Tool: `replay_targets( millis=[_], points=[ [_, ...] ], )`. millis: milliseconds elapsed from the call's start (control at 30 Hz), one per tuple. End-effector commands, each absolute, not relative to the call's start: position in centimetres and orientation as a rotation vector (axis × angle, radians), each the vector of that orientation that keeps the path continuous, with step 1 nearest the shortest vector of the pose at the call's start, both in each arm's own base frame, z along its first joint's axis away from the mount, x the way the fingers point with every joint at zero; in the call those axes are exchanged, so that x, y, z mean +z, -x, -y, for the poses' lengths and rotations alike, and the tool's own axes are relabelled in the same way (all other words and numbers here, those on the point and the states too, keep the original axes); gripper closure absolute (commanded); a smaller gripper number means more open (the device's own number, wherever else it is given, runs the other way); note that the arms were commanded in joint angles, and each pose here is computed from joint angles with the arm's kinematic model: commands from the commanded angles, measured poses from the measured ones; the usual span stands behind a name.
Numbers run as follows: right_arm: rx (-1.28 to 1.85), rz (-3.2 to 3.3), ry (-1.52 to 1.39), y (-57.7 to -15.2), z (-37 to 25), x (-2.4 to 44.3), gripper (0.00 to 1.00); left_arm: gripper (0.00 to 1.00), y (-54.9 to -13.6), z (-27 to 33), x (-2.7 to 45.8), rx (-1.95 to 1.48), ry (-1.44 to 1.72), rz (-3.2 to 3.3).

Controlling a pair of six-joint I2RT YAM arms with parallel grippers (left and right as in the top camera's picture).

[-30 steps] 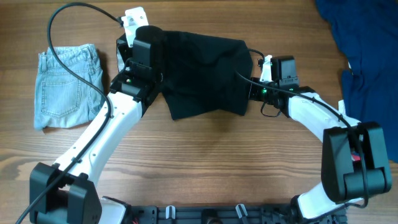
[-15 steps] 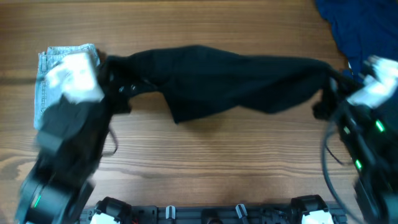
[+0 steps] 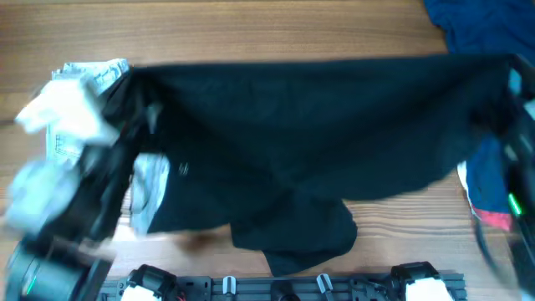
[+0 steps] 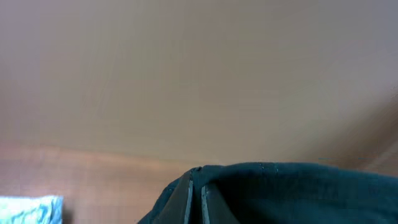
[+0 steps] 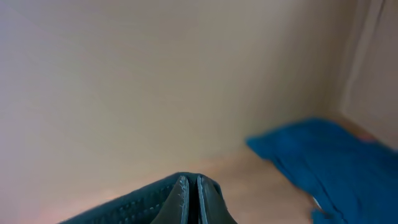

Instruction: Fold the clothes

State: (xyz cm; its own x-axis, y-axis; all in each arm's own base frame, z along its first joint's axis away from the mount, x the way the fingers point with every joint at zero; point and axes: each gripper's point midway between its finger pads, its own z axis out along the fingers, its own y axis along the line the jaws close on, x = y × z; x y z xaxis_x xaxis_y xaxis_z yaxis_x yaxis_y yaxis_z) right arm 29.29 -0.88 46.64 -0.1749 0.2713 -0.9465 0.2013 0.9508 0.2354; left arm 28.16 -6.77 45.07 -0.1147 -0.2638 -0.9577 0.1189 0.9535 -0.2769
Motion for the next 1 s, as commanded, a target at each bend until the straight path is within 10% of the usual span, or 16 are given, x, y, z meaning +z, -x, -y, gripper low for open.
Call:
replay_targets(
  millis=[0, 100, 133, 200, 433, 700, 967],
  points=[
    [-0.067, -2.039, -0.354, -37.4, 0.5, 37.6, 0.96, 0.96, -36.5, 8.3, 38.8, -0.215, 0.151, -1.829],
    [-0.129, -2.240, -0.344, -45.8, -0.5, 27.1, 0.96, 0.96, -45.5, 9.1, 31.1, -0.143, 0.188, -1.922],
    [-0.139, -2.257, -0.356, -48.0, -0.4, 24.5, 0.79, 0.87, -48.1, 8.8, 28.5, -0.125, 0.208, -1.932],
    [-0.141, -2.283, -0.422, -49.7, 0.6, 21.4, 0.32, 0.01, -51.7, 6.8, 23.3, -0.074, 0.256, -1.981],
    [-0.125, -2.444, -0.475, -44.9, 2.5, 20.8, 0.20, 0.00, -49.0, 2.0, 18.1, -0.012, 0.326, -2.222],
    [0.381, -3.077, -0.345, -31.8, -5.3, 10.6, 0.16, 0.00, -41.6, 4.3, 9.6, -0.095, 0.175, -2.687],
    [0.252, -3.258, -0.408, -24.6, -8.1, 2.1, 0.13, 0.08, -34.6, 3.9, 4.2, -0.039, 0.242, -3.057]
  ],
)
